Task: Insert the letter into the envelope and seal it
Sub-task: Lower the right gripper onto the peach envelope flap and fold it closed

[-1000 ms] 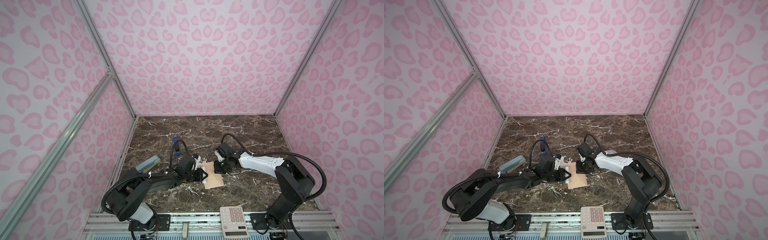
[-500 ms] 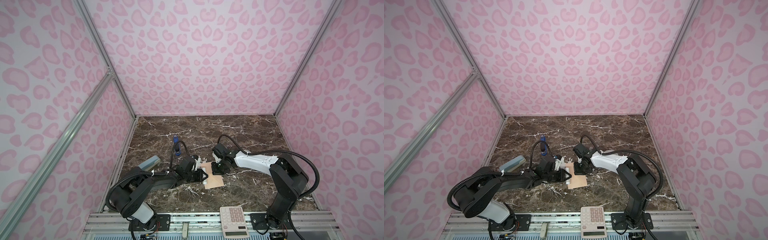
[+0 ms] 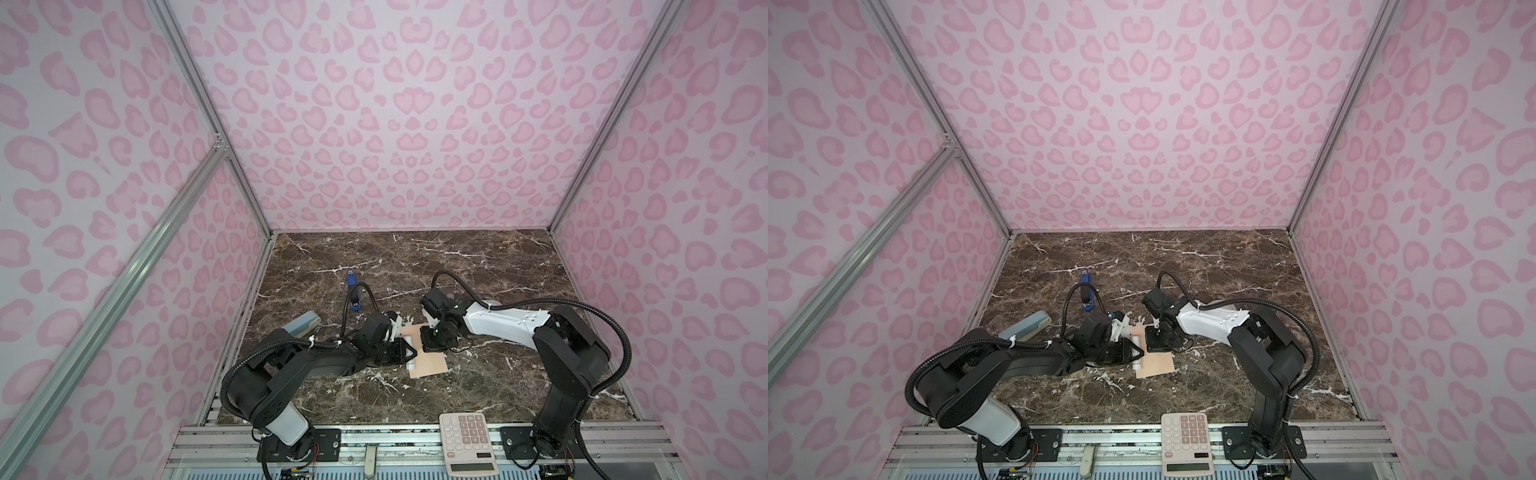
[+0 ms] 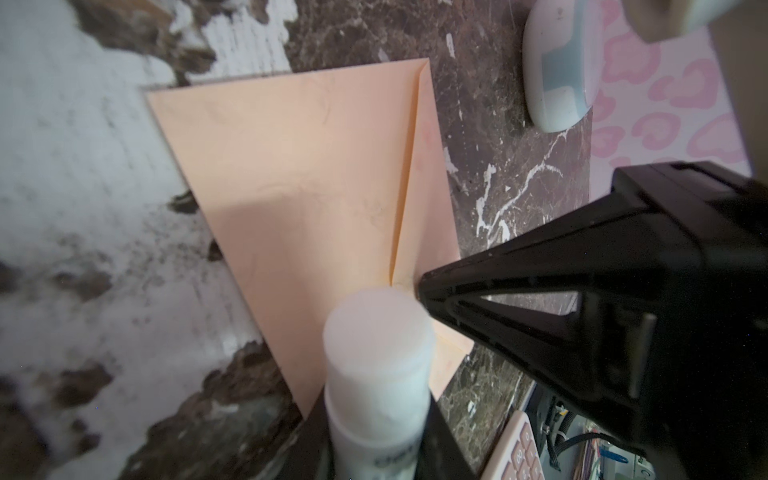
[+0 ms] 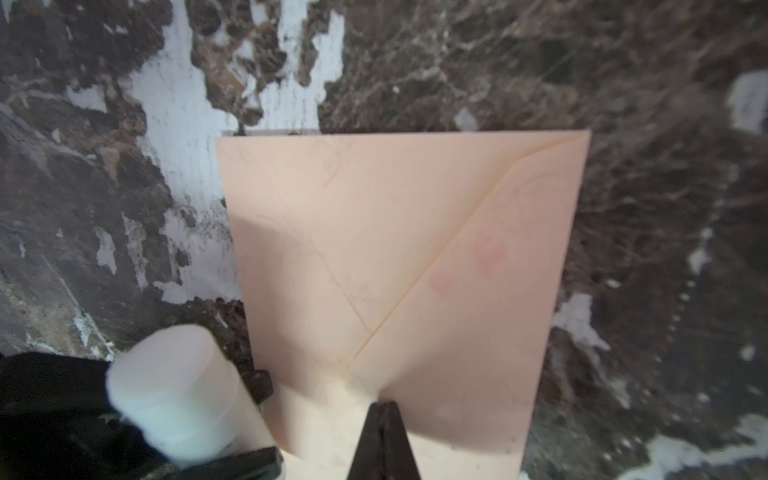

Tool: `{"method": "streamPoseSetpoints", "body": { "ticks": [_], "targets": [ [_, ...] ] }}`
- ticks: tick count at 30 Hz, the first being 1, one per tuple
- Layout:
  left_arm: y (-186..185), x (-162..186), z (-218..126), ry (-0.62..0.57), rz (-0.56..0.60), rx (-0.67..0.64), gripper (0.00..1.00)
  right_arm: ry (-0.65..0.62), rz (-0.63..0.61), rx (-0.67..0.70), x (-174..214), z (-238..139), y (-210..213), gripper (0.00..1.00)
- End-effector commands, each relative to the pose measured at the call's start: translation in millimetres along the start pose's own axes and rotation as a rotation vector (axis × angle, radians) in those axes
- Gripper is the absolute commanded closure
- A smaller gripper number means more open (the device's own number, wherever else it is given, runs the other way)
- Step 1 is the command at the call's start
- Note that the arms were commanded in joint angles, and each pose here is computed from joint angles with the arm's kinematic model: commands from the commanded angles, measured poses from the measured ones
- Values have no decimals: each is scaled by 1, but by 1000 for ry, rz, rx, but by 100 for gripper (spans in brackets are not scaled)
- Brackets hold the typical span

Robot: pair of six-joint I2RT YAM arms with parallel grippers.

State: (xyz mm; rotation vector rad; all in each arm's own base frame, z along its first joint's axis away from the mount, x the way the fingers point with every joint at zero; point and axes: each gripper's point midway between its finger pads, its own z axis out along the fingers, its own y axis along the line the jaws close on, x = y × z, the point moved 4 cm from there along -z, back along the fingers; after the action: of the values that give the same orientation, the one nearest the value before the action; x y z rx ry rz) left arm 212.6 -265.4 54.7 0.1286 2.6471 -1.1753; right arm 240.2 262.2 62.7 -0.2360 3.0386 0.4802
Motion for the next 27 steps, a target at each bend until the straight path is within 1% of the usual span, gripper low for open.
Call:
{"method": "streamPoseSetpoints", "body": {
  "ticks": [1,15,27],
  "targets": [
    [-6,-4,1,-10,14,30,96,12,-14,33,2,2,-3,94],
    [-3,-2,4,7,9,26,96,52,-30,89,1,7,-4,94],
    [-3,-2,4,14,10,31,96,89,-42,129,5,14,-6,91]
  ]
}}
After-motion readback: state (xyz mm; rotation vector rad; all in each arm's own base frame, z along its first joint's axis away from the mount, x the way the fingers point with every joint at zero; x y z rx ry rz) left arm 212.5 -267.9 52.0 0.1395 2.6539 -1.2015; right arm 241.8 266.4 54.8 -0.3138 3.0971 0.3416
